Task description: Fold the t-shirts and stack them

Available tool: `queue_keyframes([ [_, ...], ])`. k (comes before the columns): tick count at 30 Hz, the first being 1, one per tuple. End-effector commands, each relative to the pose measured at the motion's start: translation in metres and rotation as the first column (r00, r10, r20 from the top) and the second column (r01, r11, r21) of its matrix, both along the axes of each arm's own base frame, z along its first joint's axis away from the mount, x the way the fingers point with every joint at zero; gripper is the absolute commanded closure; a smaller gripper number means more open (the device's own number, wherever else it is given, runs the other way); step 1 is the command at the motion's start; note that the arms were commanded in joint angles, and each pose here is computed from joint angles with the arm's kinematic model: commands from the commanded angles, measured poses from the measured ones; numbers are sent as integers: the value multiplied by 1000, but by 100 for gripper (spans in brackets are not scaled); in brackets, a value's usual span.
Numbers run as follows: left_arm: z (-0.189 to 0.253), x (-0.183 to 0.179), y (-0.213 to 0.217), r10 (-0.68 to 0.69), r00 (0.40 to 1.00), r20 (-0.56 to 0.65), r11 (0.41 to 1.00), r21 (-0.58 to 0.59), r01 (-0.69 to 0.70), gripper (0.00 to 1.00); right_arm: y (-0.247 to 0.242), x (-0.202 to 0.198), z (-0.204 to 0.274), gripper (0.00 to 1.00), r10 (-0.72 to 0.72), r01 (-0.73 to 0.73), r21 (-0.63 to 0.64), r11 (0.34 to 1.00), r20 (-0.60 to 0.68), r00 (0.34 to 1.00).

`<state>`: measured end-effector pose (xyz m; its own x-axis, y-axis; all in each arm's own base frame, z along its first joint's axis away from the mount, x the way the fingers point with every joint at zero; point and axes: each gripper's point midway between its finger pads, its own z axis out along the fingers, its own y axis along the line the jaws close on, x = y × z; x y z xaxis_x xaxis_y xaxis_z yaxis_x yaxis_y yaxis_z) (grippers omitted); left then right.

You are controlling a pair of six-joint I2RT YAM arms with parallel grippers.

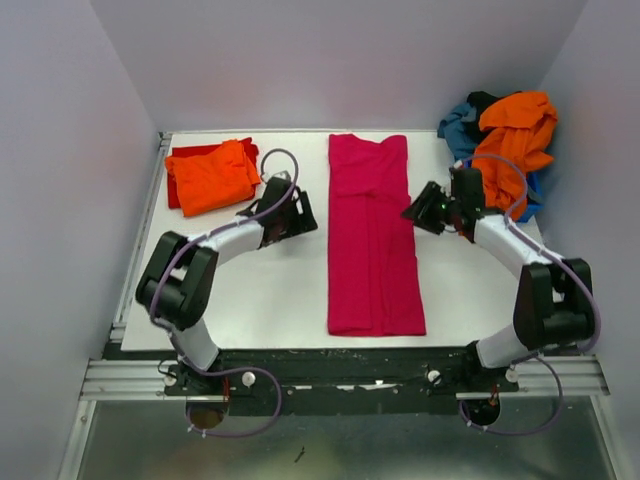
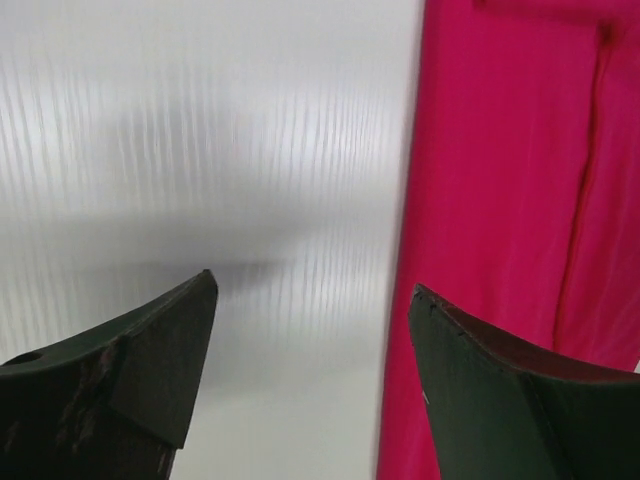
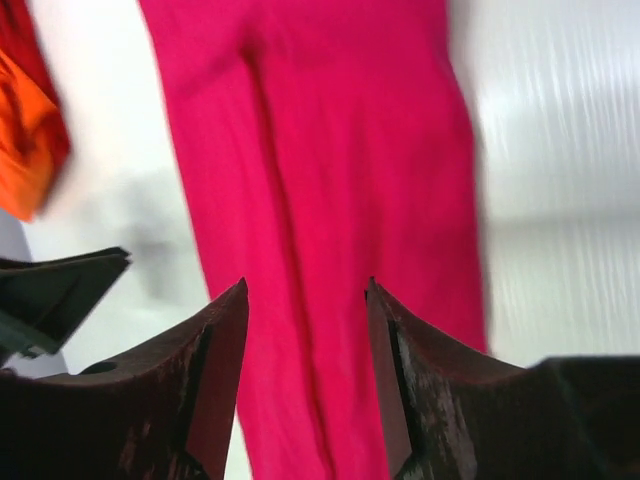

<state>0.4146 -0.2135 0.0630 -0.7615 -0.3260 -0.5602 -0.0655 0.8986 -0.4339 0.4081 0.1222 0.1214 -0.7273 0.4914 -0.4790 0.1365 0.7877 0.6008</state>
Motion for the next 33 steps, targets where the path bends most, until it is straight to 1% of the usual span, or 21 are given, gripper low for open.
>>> queue_keyframes([
  [1, 5, -63, 4, 3, 999, 37, 1000, -26, -2, 16, -17, -71, -35, 44, -29, 23, -76, 997, -80, 996],
  [2, 1, -80, 5, -8, 1000, 23, 999, -41, 9, 19, -21, -87, -37, 47, -31, 22, -98, 995, -94, 995],
  [3, 2, -94, 2, -16, 999, 30, 998, -67, 18, 24, -26, -105, -44, 52, -35, 20, -119, 993, -126, 991],
  [4, 5, -108, -2, -35, 999, 40, 995, -91, 38, 26, -27, -120, -45, 56, -23, 5, -123, 992, -140, 990],
  [5, 5, -123, -5, -49, 998, 39, 993, -108, 53, 27, -30, -137, -52, 57, -22, -2, -135, 991, -178, 984],
  [10, -8, -185, -18, -104, 994, -33, 987, -126, 99, 29, -42, -203, -73, 57, -79, 32, -162, 986, -291, 953],
  [13, -13, -212, -24, -111, 992, -57, 981, -164, 100, 29, -29, -231, -79, 57, -33, 4, -88, 996, -329, 944],
  [16, -14, -224, -30, -103, 993, -66, 971, -225, 85, 30, -34, -252, -87, 57, -50, 6, -121, 993, -366, 929],
  [18, -17, -231, -34, -104, 992, -73, 966, -244, 84, 30, -31, -259, -88, 58, -36, -6, -110, 994, -370, 928],
  [19, -17, -232, -37, -106, 992, -71, 964, -251, 85, 30, -31, -261, -90, 63, -33, -9, -110, 994, -371, 928],
  [20, -17, -235, -40, -116, 991, -69, 961, -260, 95, 31, -31, -264, -93, 64, -31, -13, -112, 994, -381, 924],
  [21, -19, -237, -43, -125, 989, -73, 961, -258, 103, 31, -30, -266, -95, 67, -29, -18, -116, 993, -394, 919],
  [25, -26, -246, -52, -158, 982, -98, 962, -241, 131, 31, -28, -275, -104, 67, -13, -59, -137, 989, -470, 882],
  [30, -35, -259, -52, -175, 975, -137, 962, -234, 139, 32, -28, -282, -109, 64, -15, -89, -173, 981, -520, 854],
  [33, -37, -266, -49, -185, 971, -150, 959, -243, 145, 35, -27, -289, -109, 64, -14, -105, -181, 978, -555, 832],
])
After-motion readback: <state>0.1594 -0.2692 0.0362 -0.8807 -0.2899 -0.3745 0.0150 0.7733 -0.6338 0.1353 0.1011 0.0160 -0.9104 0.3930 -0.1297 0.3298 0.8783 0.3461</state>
